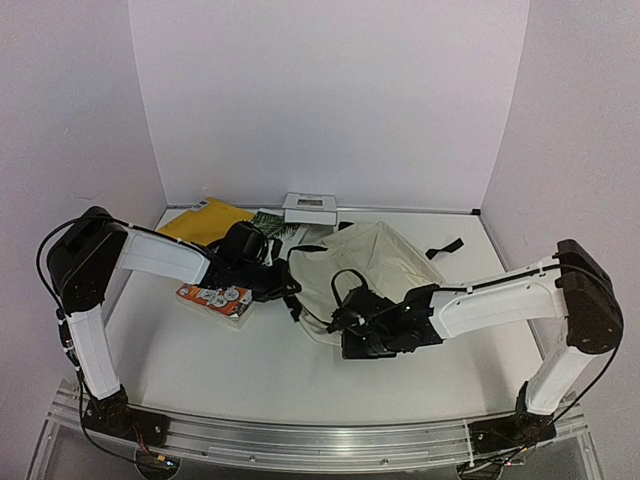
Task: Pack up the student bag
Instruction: Unzip the student bag at the center of the board.
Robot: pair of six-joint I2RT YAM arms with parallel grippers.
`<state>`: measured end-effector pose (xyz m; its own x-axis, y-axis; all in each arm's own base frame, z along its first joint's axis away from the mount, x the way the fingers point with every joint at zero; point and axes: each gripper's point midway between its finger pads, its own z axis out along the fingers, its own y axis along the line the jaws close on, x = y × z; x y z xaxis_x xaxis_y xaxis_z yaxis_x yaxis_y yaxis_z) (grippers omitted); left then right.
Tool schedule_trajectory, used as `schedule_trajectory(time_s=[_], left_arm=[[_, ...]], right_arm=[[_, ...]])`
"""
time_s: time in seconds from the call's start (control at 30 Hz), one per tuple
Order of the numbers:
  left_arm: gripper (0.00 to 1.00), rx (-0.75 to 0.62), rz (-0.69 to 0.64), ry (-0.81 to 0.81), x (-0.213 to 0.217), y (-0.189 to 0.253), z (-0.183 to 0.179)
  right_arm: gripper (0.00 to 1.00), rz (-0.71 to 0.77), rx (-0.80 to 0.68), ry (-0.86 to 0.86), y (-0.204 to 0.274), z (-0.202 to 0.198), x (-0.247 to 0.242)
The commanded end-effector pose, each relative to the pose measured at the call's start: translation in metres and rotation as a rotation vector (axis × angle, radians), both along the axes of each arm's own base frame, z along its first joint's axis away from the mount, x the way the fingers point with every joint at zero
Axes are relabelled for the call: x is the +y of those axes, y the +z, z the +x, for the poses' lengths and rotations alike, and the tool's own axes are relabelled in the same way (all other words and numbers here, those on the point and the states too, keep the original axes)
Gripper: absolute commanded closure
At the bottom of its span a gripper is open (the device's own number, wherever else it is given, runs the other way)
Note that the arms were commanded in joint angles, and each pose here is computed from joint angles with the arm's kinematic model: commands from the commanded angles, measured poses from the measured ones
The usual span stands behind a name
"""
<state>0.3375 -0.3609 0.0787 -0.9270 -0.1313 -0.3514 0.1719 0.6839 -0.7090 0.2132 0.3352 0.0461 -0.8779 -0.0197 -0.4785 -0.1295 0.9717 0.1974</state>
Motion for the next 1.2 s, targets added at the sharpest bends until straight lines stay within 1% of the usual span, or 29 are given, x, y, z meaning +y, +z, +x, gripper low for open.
schedule_trajectory(time_s=[0.0, 0.17, 0.33, 0.43, 0.53, 0.57, 0.6, 0.63, 0.7, 0.73, 0.8, 0.9, 1.17], left_arm=[[1.00, -0.075, 0.017, 0.084, 0.018, 0.013, 0.033], [1.00, -0.090, 0.046, 0.097, 0.026, 0.015, 0.035], [1.00, -0.087, 0.053, 0.111, 0.033, 0.013, 0.035], [0.99, -0.082, 0.047, 0.112, 0.033, 0.013, 0.035], [0.85, -0.062, 0.003, 0.100, 0.026, 0.016, 0.033], [0.75, -0.052, -0.029, 0.089, 0.022, 0.017, 0.032], [0.70, -0.052, -0.043, 0.089, 0.020, 0.019, 0.032], [0.62, -0.037, -0.077, 0.074, 0.015, 0.020, 0.030], [0.52, -0.020, -0.110, 0.059, 0.010, 0.019, 0.026], [0.48, -0.013, -0.128, 0.056, 0.009, 0.019, 0.025], [0.43, 0.007, -0.163, 0.052, 0.006, 0.018, 0.021], [0.38, 0.030, -0.163, 0.052, 0.005, 0.013, 0.014], [0.35, 0.072, -0.155, 0.007, -0.019, 0.006, -0.011]], right_arm=[[1.00, -0.033, 0.019, -0.020, 0.011, -0.011, -0.021], [1.00, 0.009, 0.027, -0.009, 0.025, -0.004, -0.020], [1.00, -0.009, 0.061, -0.003, 0.018, 0.007, -0.037], [1.00, 0.009, 0.073, 0.022, 0.022, 0.011, -0.040], [1.00, 0.055, 0.074, 0.083, 0.033, 0.012, -0.027], [1.00, 0.078, 0.070, 0.095, 0.038, 0.012, -0.021], [1.00, 0.088, 0.073, 0.101, 0.039, 0.012, -0.018], [1.00, 0.110, 0.076, 0.113, 0.042, 0.012, -0.012], [1.00, 0.124, 0.068, 0.113, 0.045, 0.014, -0.009], [1.00, 0.141, 0.082, 0.123, 0.047, 0.011, -0.006], [1.00, 0.156, 0.083, 0.125, 0.049, 0.011, -0.004], [1.00, 0.176, 0.074, 0.127, 0.055, 0.012, 0.000], [1.00, 0.239, 0.046, 0.151, 0.077, 0.016, 0.013]])
